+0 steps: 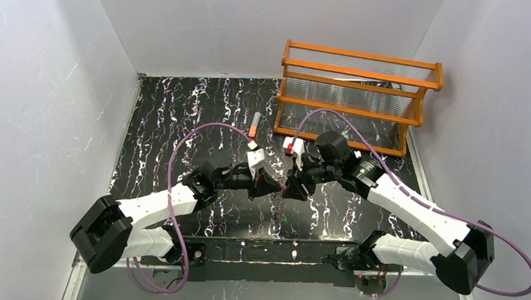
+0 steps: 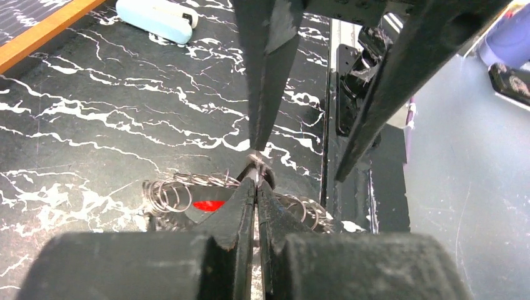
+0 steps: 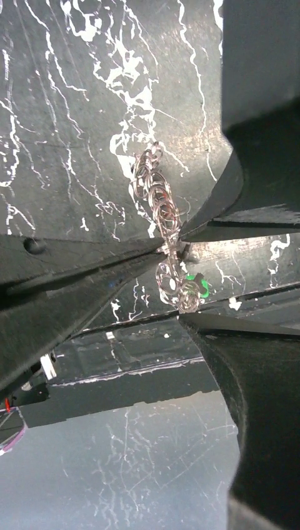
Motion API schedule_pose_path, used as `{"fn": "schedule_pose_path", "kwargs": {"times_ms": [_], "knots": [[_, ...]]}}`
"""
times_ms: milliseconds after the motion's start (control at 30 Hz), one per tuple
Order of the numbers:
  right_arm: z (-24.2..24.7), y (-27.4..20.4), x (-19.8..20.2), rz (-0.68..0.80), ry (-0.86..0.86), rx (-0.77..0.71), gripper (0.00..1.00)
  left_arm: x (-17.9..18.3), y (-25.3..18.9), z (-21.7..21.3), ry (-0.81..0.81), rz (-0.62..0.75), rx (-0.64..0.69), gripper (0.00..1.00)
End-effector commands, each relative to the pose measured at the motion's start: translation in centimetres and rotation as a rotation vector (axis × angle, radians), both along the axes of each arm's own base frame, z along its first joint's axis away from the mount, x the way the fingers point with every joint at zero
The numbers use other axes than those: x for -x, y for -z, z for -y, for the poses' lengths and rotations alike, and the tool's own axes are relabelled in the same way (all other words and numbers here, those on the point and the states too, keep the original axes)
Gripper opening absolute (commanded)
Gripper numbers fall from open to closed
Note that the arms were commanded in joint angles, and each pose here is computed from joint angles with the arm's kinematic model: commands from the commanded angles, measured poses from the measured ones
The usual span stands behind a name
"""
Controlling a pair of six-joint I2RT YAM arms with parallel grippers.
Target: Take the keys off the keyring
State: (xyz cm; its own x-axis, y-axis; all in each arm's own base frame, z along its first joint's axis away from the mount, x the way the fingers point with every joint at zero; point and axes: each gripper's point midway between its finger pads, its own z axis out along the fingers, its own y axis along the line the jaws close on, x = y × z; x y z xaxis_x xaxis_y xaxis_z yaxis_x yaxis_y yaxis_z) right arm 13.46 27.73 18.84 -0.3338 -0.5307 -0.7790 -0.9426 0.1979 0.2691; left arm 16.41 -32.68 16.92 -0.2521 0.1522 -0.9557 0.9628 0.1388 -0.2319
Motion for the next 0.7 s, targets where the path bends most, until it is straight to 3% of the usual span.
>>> {"fn": "schedule_pose_path", "kwargs": {"times_ms": [0, 167, 433, 667], "knots": [[-1.5, -3.5, -0.2, 0.111, 0.001, -0.212, 0.55, -0.8, -3.5, -0.2, -0.067, 0.025, 0.144, 0.00], [-0.5, -4.8, -2.9, 0.254, 0.196, -0.338, 0.65, -0.7, -5.2, -0.9, -0.112, 0.041, 0.235, 0.00], [0.0, -6.9, -2.0, 0.257, 0.235, -0.673, 0.60, 0.2, -7.2, -1.1, -0.081, 0.056, 0.317, 0.00], [0.6, -6.4, -1.7, 0.274, 0.186, -0.733, 0.58, 1.2, -7.8, -0.9, -0.010, 0.094, 0.325, 0.00]]}}
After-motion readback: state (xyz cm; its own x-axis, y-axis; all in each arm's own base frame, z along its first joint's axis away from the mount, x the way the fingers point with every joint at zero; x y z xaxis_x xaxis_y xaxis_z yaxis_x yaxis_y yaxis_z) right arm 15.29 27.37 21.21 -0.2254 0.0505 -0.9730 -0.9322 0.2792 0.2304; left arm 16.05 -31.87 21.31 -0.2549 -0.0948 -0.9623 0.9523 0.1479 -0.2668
